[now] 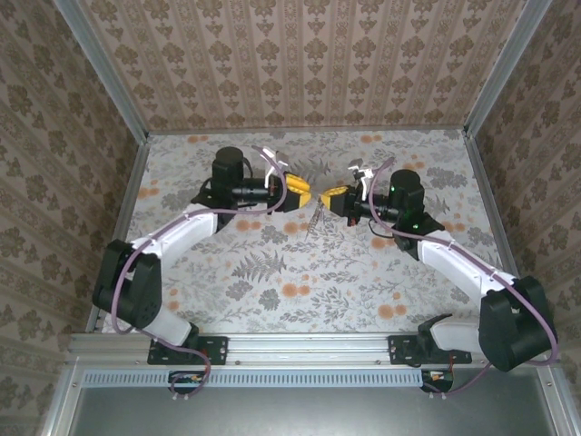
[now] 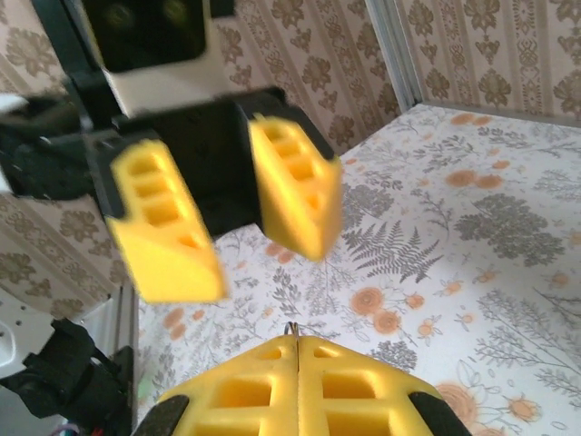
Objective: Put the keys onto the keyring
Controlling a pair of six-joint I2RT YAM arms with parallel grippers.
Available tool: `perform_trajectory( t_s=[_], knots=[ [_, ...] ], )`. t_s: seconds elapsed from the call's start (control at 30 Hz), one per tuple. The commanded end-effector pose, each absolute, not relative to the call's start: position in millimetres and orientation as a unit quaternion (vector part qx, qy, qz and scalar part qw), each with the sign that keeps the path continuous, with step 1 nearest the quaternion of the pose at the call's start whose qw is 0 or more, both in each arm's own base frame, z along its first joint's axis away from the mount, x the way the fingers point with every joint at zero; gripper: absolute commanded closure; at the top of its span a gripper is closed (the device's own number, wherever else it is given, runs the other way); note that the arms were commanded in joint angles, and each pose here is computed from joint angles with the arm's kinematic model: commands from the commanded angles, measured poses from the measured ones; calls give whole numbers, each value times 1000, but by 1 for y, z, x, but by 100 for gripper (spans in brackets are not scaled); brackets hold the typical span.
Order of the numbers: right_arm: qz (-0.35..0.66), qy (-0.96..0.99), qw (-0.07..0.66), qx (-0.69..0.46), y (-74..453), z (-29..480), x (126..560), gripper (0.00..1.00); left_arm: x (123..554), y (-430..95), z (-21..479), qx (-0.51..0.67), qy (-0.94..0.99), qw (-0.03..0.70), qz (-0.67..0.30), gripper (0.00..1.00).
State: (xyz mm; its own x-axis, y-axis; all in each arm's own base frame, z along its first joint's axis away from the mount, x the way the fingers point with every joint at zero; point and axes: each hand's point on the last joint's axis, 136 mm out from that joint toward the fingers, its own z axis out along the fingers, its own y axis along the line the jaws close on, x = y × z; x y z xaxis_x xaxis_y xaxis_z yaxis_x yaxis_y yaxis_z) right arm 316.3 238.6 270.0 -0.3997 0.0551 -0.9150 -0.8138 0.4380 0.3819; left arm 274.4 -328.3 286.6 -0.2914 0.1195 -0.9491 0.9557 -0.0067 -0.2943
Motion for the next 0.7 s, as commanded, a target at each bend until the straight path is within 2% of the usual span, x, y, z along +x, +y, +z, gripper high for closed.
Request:
perform_trajectory(
  t_s=[0.0,0.23,0.67],
  knots=[
    [419,713,471,-307,236,274,318,100,260,-320,298,499,588,381,-509,58],
    [411,723,424,-358,243,273,316,100,258,-316,292,523,605,358,-482,54],
    [440,707,382,-400,252,277,299,100,260,-328,278,535,607,318,-493,57]
  ],
)
